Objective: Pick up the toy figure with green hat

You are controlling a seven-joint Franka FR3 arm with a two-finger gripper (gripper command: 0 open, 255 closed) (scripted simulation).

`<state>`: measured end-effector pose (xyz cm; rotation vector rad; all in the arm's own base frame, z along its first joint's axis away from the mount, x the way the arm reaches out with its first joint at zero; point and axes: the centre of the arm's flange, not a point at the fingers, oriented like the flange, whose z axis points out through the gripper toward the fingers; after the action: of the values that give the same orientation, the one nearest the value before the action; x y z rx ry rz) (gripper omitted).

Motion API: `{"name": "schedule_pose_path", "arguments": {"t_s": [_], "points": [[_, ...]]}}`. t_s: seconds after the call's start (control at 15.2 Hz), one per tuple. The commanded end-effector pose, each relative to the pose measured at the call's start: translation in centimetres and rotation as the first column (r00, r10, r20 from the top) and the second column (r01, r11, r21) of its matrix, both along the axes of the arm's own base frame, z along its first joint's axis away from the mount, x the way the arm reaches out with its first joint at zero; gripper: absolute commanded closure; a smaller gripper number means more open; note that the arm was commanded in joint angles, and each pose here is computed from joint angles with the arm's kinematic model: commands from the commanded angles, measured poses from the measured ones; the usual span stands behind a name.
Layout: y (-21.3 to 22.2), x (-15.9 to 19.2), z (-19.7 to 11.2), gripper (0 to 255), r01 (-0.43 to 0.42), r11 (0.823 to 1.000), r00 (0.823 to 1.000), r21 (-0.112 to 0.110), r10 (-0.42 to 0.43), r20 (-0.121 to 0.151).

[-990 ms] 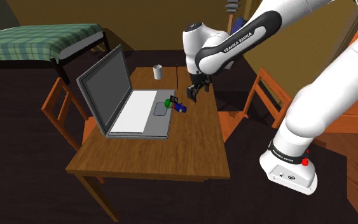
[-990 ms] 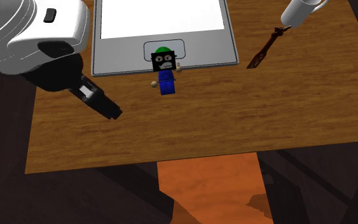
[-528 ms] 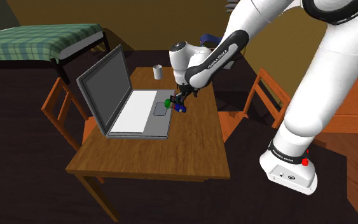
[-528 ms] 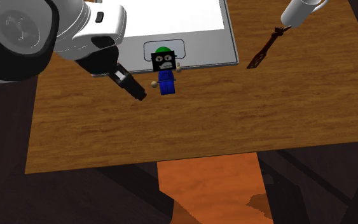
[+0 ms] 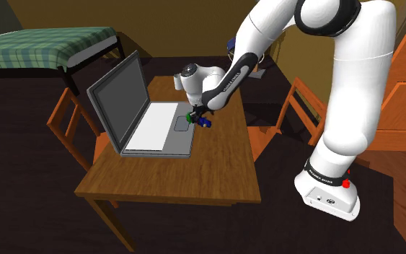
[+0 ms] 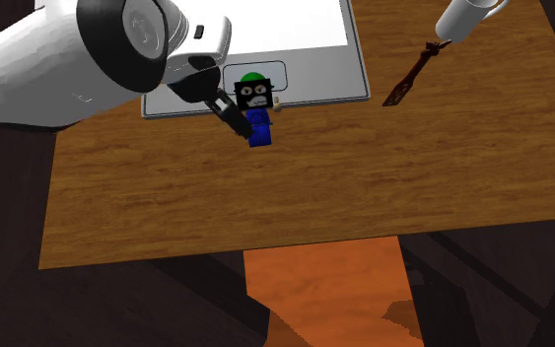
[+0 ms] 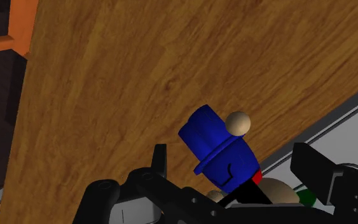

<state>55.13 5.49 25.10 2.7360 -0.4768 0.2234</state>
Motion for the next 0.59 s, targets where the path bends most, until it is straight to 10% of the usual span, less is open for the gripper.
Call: {"name": "schedule_pose_path", "arguments": {"t_s": [0.0,0.46,0.53], "points": [[0.0,0.3,-0.9,0,0.004,1.0,1.0,-0.004,-0.004,0.005],[0.0,0.3,-3.9,0,0.004,1.0,1.0,-0.003,-0.004,0.005],[0.0,0.3,-3.9,255,0.004,1.0,1.0,-0.003,-0.004,0.005]]}}
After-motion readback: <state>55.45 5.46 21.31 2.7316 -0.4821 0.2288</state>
